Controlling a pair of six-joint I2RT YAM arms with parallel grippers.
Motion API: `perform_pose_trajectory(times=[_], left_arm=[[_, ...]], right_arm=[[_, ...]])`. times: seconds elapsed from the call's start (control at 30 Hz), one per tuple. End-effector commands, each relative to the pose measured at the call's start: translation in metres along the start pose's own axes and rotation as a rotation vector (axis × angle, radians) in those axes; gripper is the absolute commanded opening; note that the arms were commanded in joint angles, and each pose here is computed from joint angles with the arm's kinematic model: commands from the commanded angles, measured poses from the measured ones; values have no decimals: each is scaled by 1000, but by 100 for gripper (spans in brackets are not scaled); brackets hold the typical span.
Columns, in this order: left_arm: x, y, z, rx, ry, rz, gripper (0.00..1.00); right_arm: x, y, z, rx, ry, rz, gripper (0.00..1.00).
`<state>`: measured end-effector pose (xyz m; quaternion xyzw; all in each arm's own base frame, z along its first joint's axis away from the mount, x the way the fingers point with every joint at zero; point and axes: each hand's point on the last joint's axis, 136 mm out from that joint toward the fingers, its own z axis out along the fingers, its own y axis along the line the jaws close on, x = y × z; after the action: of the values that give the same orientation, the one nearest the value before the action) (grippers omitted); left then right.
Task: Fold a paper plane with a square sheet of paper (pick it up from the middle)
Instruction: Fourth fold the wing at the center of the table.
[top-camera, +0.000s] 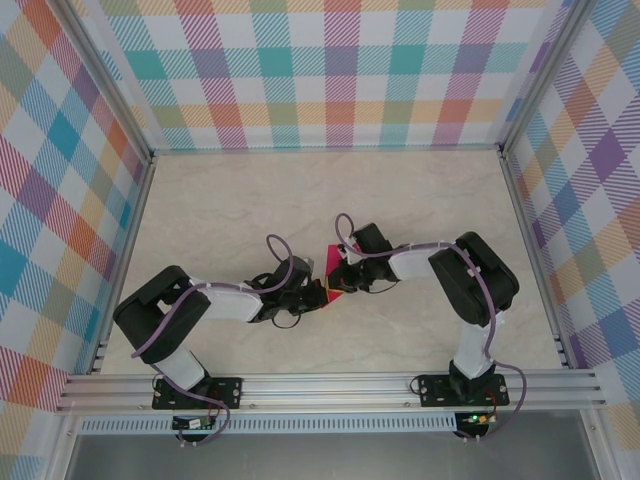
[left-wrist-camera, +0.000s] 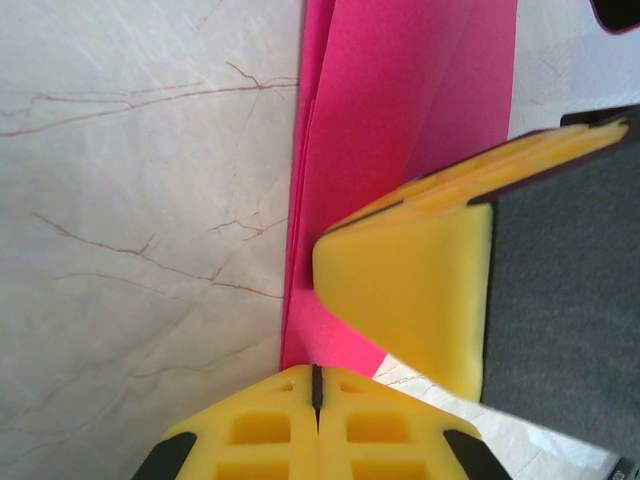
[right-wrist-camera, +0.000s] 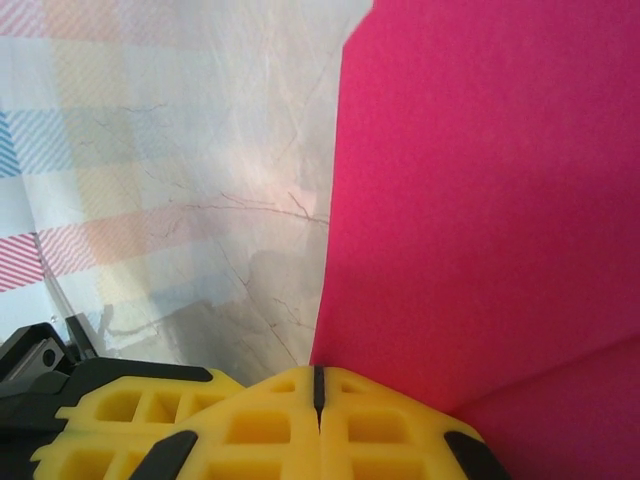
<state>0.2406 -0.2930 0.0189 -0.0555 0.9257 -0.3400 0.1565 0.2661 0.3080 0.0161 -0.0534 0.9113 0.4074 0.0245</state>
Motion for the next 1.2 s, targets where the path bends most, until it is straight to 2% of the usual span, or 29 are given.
perform_pose_trajectory(times=[0.0,0.6,0.73,0.83,0.93,1.17], left_arm=[[32,57,-5,-193,99,-38,0],[38,65,-11,-228,116,-45,0],[36,63,-12,-224,116,-39,0],[34,58,-11,-213,116,-30,0],[22,43,-11,-183,84,-16,1],[-26,-14,-22,-118,-28,77,25]], right_arm=[[-28,-26,-6,34,-97,-50,1],[-116,-85,-61,199,-242,117,0],[-133,-79,-74,199,-282,109,1],[-139,-57,-91,168,-308,80,3],[-130,-29,-107,89,-317,58,15],[-78,-23,-114,13,-292,215,45]])
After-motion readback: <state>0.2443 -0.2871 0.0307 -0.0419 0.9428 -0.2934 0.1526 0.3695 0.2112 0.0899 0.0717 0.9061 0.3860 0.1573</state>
